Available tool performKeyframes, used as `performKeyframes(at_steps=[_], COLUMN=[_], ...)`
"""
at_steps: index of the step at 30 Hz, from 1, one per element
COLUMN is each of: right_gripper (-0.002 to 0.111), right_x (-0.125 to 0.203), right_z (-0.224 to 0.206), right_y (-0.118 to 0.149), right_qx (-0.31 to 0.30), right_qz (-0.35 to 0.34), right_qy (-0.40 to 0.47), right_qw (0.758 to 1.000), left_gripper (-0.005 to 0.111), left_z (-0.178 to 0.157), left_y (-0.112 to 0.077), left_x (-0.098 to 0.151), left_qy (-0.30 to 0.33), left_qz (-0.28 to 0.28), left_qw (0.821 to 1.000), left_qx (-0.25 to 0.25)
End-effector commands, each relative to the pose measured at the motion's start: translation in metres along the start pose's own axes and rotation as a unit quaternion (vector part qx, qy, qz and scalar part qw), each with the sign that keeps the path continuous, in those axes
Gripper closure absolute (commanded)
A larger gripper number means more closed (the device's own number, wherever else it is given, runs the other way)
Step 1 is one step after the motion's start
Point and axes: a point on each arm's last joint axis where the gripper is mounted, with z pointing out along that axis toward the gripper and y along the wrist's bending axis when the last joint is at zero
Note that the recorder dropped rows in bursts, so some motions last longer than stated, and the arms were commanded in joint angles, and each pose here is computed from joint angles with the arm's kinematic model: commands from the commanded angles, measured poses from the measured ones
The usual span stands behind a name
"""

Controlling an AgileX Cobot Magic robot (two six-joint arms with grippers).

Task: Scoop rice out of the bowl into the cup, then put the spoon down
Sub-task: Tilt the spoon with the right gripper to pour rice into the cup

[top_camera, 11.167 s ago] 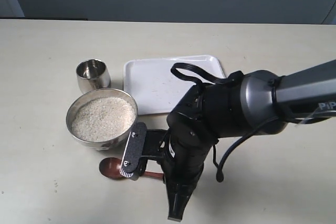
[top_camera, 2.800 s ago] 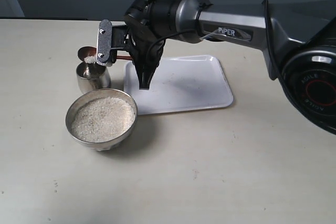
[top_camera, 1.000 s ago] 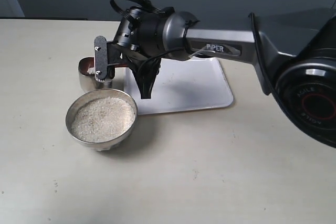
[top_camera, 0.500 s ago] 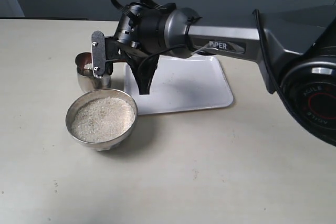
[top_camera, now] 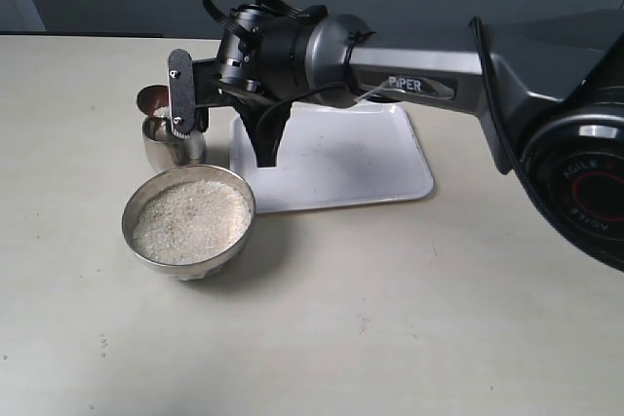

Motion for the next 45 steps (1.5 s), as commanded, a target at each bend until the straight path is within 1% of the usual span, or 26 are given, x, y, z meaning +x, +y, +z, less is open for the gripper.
performKeyframes(at_steps=[1, 11, 21, 29, 38, 45], right_gripper=[0.109, 0.109, 0.109, 0.109, 0.109, 0.109], right_x=[0.002, -0.001, -0.002, -0.003, -0.004, -0.002], right_z=[-0.004, -0.006, -0.004, -0.007, -0.009, -0.005], right_y=[-0.005, -0.005, 0.008, 0.006, 0.003, 0.016], right_qx=[0.013, 0.030, 0.019, 0.047, 0.065, 0.053], right_qz=[0.008, 0.015, 0.002, 0.004, 0.016, 0.000], right_qy=[-0.002, -0.002, -0.004, -0.002, -0.005, -0.002], right_qw=[1.000, 0.999, 1.000, 0.999, 0.998, 0.999], left_gripper=[0.106, 0.106, 0.106, 0.106, 0.106, 0.106], left_z=[-0.001, -0.001, -0.001, -0.001, -0.001, -0.001], left_y=[0.000, 0.000, 0.000, 0.000, 0.000, 0.000], left_x=[-0.002, -0.002, -0.002, -0.002, -0.002, -0.002], left_qy=[-0.011, -0.011, -0.011, -0.011, -0.011, -0.010], left_qz=[-0.001, -0.001, -0.001, -0.001, -0.001, 0.000], left_qw=[1.000, 1.000, 1.000, 1.000, 1.000, 1.000], left_qx=[0.000, 0.000, 0.000, 0.000, 0.000, 0.000])
